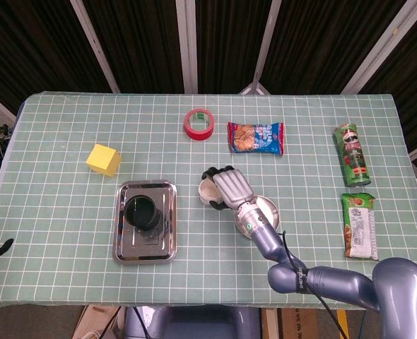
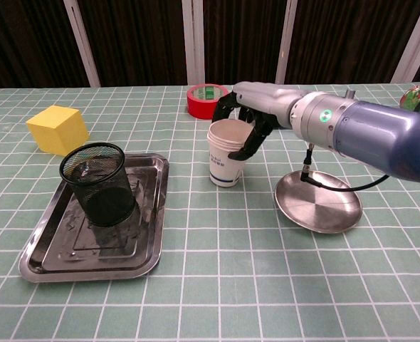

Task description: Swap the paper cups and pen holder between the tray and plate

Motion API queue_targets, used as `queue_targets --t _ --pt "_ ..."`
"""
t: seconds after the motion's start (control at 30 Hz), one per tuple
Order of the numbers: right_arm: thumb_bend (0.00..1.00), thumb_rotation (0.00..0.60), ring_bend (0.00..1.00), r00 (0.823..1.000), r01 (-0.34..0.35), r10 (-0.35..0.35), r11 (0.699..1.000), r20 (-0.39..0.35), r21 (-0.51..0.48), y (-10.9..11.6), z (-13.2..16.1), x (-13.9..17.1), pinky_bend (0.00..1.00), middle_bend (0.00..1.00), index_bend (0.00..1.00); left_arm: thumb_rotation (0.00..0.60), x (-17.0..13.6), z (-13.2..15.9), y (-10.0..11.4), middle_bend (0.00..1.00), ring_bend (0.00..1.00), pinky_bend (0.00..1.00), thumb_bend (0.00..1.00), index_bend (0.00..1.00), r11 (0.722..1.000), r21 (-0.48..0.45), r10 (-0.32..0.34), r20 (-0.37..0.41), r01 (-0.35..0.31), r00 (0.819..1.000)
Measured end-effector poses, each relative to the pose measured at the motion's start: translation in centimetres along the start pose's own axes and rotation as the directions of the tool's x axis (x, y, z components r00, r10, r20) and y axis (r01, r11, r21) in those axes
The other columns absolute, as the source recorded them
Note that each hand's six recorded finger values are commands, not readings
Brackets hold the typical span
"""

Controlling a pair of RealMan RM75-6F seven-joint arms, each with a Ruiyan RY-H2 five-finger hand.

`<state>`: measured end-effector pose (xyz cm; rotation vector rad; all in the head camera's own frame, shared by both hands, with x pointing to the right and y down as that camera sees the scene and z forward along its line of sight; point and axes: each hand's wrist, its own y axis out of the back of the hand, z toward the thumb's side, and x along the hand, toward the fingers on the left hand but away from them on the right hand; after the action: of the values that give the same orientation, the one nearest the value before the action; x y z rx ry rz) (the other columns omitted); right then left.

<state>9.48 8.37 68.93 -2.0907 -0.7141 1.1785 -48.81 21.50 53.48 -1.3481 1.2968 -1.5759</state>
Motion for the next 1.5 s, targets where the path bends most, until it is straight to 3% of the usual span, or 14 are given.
queue_targets --t 0.1,0.3,0.53,0.63,0.73,0.9,1.0,1.13,1.33,1.43,1.5 --pt "0.0 0.6 0.0 0.999 -0.033 0.033 0.999 -0.015 0.007 -0.3 0.2 0.4 0.0 0.0 0.0 0.6 0.0 -0.1 0.0 0.0 0.0 0.1 0.07 0.17 1.0 -0.002 -0.003 -0.005 0.003 1.0" --pt "0.0 0.6 0.0 0.999 -0.049 0.05 0.999 -0.02 0.018 0.4 0.6 1.6 0.0 0.0 0.0 0.6 0.0 -0.1 0.1 0.0 0.0 0.1 0.07 0.17 1.0 -0.007 0.002 -0.001 -0.002 1.0" --pt "0.0 0.6 0.0 0.999 0.037 -0.038 0.999 0.026 0.037 4.4 -1.2 5.1 0.0 0.0 0.0 0.6 0.0 0.6 0.0 0.0 0.0 0.1 0.07 0.17 1.0 -0.01 -0.002 0.048 0.002 0.999" --pt "0.0 0.6 0.0 0.989 0.105 -0.112 0.992 0.101 0.07 6.9 -4.7 8.8 0.0 0.0 0.0 0.6 -0.2 1.2 -0.2 0.0 0.0 0.11 0.07 0.17 1.0 -0.011 -0.025 0.084 0.026 0.996" --pt "0.0 0.6 0.0 0.97 0.134 -0.152 0.985 0.188 0.107 8.0 -8.9 13.6 0.0 0.0 0.0 0.6 0.0 2.0 -0.2 0.0 0.0 0.11 0.06 0.17 0.999 -0.012 -0.046 0.123 0.048 0.991" --pt "0.0 0.6 0.0 0.939 0.126 -0.148 0.988 0.31 0.088 5.9 -14.1 22.3 0.0 0.0 0.0 0.6 1.2 4.6 -0.4 0.0 0.0 0.11 0.03 0.16 0.993 -0.03 -0.101 0.215 0.11 0.971" --pt "0.0 0.6 0.0 0.924 0.101 -0.112 0.994 0.367 0.05 3.9 -16.1 26.8 0.0 0.0 0.0 0.6 2.4 6.9 -0.9 0.0 0.0 0.09 0.02 0.16 0.983 -0.022 -0.167 0.285 0.18 0.944" --pt "0.0 0.6 0.0 0.9 0.073 -0.09 0.996 0.427 0.055 2.4 -18.3 30.1 0.0 0.0 0.0 0.6 4.2 10.8 -2.1 0.0 0.0 0.09 0.01 0.16 0.956 0.024 -0.278 0.381 0.292 0.882" --pt "0.0 0.6 0.0 0.884 0.071 -0.085 0.996 0.46 0.047 1.9 -19.3 31.0 0.0 0.0 0.0 0.6 6.1 16.8 -4.3 0.0 0.0 0.09 0.01 0.15 0.895 0.086 -0.425 0.468 0.438 0.775" --pt "0.0 0.6 0.0 0.88 0.076 -0.09 0.996 0.466 0.049 2.0 -19.3 31.1 0.0 0.0 0.0 0.6 6.3 19.2 -5.6 0.0 0.0 0.09 0.01 0.15 0.874 0.09 -0.456 0.495 0.478 0.74" --pt "0.0 0.6 0.0 0.877 0.08 -0.094 0.996 0.471 0.05 2.1 -19.4 31.2 0.0 0.0 0.0 0.6 6.2 20.3 -6.4 0.0 0.0 0.09 0.01 0.15 0.867 0.088 -0.463 0.509 0.491 0.726"
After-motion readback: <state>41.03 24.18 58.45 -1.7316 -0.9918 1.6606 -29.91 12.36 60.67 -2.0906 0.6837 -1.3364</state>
